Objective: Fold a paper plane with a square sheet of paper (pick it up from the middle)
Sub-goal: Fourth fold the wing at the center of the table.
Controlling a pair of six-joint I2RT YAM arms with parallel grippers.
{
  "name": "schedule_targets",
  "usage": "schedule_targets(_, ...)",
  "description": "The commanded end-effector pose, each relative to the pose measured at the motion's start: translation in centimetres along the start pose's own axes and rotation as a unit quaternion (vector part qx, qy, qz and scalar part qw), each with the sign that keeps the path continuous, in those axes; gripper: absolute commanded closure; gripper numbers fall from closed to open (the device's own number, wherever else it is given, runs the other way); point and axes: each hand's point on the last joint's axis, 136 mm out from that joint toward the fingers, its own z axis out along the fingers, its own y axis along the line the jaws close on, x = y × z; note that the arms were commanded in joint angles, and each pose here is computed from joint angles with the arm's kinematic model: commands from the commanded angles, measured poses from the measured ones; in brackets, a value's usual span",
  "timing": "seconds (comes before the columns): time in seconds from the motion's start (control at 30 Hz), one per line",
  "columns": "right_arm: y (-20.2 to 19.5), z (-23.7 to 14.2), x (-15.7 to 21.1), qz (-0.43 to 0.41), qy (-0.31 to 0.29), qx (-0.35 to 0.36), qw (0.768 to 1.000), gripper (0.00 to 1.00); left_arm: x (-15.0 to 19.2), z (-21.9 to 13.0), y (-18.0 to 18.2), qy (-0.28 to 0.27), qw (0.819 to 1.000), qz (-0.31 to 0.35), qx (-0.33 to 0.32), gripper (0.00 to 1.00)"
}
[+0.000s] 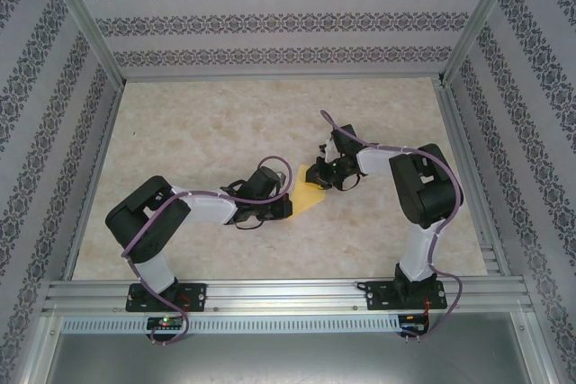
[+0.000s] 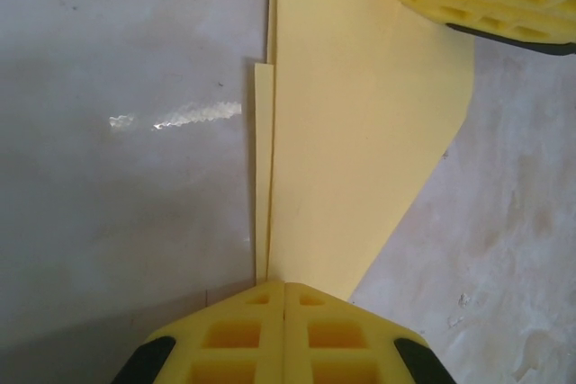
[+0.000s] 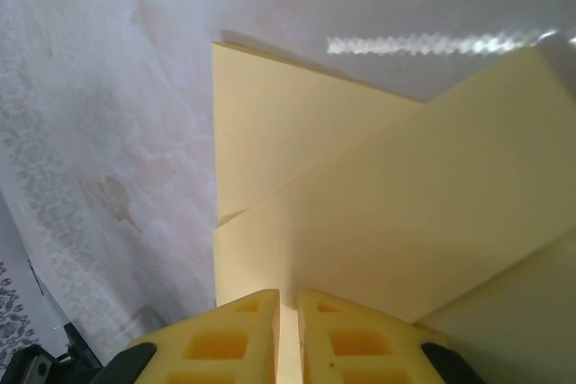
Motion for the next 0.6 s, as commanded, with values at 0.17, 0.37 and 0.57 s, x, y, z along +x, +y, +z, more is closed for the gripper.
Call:
schedule_targets(0.17, 3.9, -1.5, 1.6, -0.068, -0.022, -0.017, 0.997, 0.89, 2.4, 0.8, 3.2, 0.032, 0.997, -0.016, -0.066, 1.00)
schedule_targets(0.37, 3.2, 0.9, 4.7, -0.062, 0.022, -0.028, 0.997, 0.97, 2.4, 0.8, 3.2, 0.033, 0.997, -0.016, -0.069, 1.00)
schedule_targets(0.57, 2.6, 2.3, 5.9, -0.061, 0.048, -0.019, 0.997, 0.99, 2.2, 0.7, 3.0, 0.031, 0.997, -0.016, -0.068, 1.00)
